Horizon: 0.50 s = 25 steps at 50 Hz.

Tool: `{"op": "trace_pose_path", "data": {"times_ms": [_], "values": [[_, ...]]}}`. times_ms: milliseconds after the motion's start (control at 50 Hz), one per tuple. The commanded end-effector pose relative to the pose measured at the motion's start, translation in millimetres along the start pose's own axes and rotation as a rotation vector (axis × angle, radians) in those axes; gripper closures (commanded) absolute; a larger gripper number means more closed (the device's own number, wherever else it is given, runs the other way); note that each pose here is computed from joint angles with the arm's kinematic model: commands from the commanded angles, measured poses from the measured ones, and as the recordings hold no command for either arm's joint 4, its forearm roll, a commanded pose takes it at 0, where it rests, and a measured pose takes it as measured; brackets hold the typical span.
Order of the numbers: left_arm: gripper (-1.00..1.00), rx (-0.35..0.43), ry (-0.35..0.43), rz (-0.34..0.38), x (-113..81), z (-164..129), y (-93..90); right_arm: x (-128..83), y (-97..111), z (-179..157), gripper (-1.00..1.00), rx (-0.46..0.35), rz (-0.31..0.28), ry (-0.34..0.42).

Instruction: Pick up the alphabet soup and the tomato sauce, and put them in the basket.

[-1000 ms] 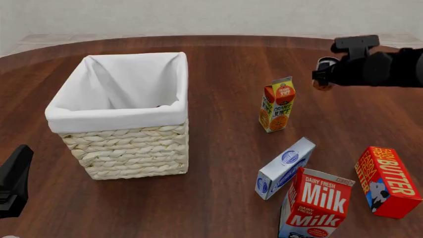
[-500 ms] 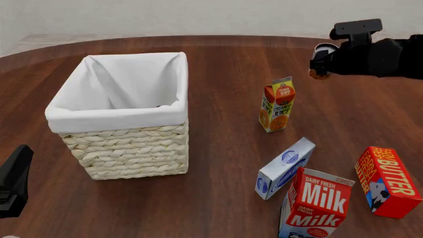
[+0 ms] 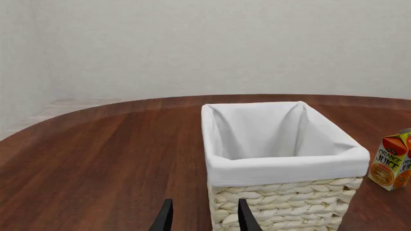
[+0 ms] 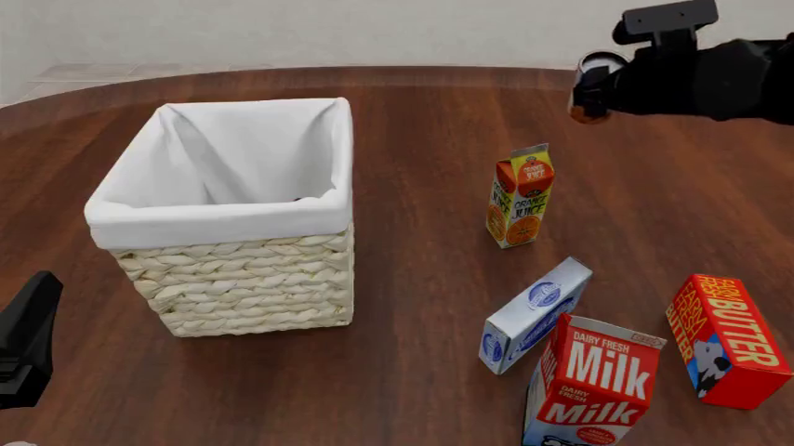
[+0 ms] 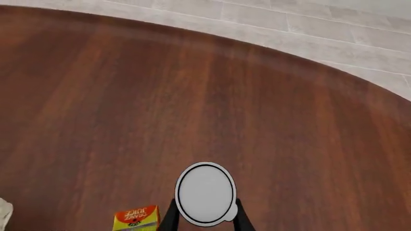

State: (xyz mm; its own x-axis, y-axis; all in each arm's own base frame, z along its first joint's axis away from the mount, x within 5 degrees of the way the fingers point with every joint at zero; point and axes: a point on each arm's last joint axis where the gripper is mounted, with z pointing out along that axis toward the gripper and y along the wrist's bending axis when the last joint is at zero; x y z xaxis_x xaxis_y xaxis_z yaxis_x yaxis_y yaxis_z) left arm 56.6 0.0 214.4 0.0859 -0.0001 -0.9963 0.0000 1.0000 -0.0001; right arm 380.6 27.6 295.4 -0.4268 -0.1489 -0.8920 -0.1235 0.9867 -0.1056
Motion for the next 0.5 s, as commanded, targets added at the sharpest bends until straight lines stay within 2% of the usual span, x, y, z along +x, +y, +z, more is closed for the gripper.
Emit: {"op": "trace_pose_path", "data": {"times_ms": [20,500], "values": [[-1.00,0.000,0.000,0.000,0.0,0.0,0.0,-17.7,12.2,-14.6,1.00,-0.029,-0.004,-0.045],[-1.00,0.000,0.000,0.000,0.0,0.0,0.0,-35.5,48.4,-35.3,1.00,-0.121,-0.045,-0.093]]}}
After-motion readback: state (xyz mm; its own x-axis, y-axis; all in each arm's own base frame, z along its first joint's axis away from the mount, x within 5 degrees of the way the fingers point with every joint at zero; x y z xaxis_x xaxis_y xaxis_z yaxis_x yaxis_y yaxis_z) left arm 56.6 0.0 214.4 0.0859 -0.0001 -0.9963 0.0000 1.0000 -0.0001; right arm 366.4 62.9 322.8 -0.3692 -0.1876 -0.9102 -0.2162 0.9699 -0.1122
